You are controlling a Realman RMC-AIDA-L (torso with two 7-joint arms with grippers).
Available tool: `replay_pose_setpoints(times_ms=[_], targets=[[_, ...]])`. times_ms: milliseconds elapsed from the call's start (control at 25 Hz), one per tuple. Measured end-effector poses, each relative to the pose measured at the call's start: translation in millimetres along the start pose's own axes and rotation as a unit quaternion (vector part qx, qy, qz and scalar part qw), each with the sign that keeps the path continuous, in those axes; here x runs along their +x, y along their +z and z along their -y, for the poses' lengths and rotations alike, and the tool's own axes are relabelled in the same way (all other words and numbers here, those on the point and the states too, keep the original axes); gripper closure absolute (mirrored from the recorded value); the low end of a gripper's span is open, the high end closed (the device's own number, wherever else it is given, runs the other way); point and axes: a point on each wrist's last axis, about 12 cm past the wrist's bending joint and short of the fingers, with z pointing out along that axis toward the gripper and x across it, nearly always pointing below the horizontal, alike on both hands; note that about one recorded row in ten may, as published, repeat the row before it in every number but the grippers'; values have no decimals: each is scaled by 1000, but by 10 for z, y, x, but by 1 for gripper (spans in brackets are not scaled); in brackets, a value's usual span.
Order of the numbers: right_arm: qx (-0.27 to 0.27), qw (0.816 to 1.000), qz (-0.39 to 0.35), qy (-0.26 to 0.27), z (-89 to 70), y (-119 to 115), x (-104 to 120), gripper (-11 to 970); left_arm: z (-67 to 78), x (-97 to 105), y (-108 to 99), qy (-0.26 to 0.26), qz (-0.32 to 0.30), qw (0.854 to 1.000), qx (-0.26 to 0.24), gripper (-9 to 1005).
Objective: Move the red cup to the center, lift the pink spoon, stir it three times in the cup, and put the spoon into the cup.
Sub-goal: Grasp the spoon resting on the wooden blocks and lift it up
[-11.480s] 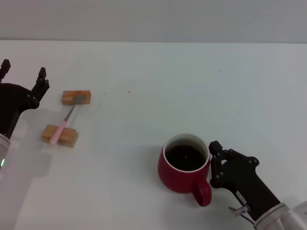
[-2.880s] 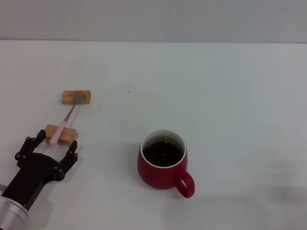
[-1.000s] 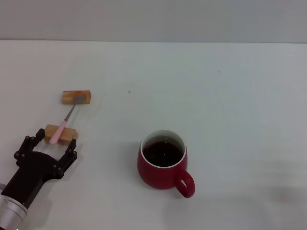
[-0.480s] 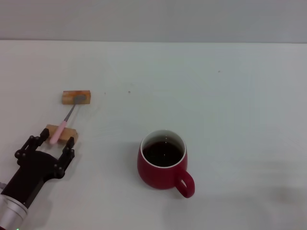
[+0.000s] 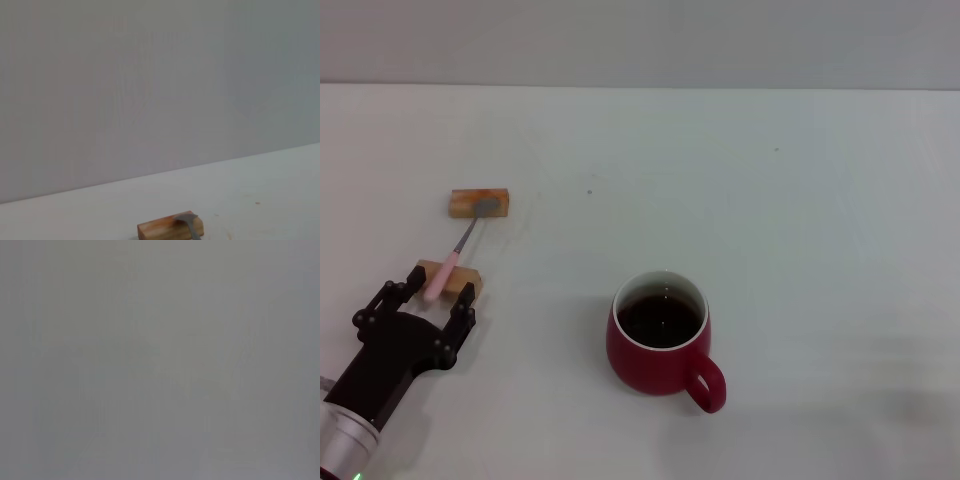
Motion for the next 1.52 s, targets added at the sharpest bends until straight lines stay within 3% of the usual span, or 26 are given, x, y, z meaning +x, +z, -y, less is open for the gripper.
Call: replay_pose_setpoints(times_ms=[600,1120,1520], targets=[[-5,1000,-1,1,-12,1,1,540,-4,15,-24,-4,-3,1000,-4,408],[-5,1000,-2,1,-14,-9,3,538,-11,14,-24,-11,-3,1000,-4,530],[-6,1000,-1,1,-20,-3,3,539,-2,1,8,-4,-2,1000,10,539]])
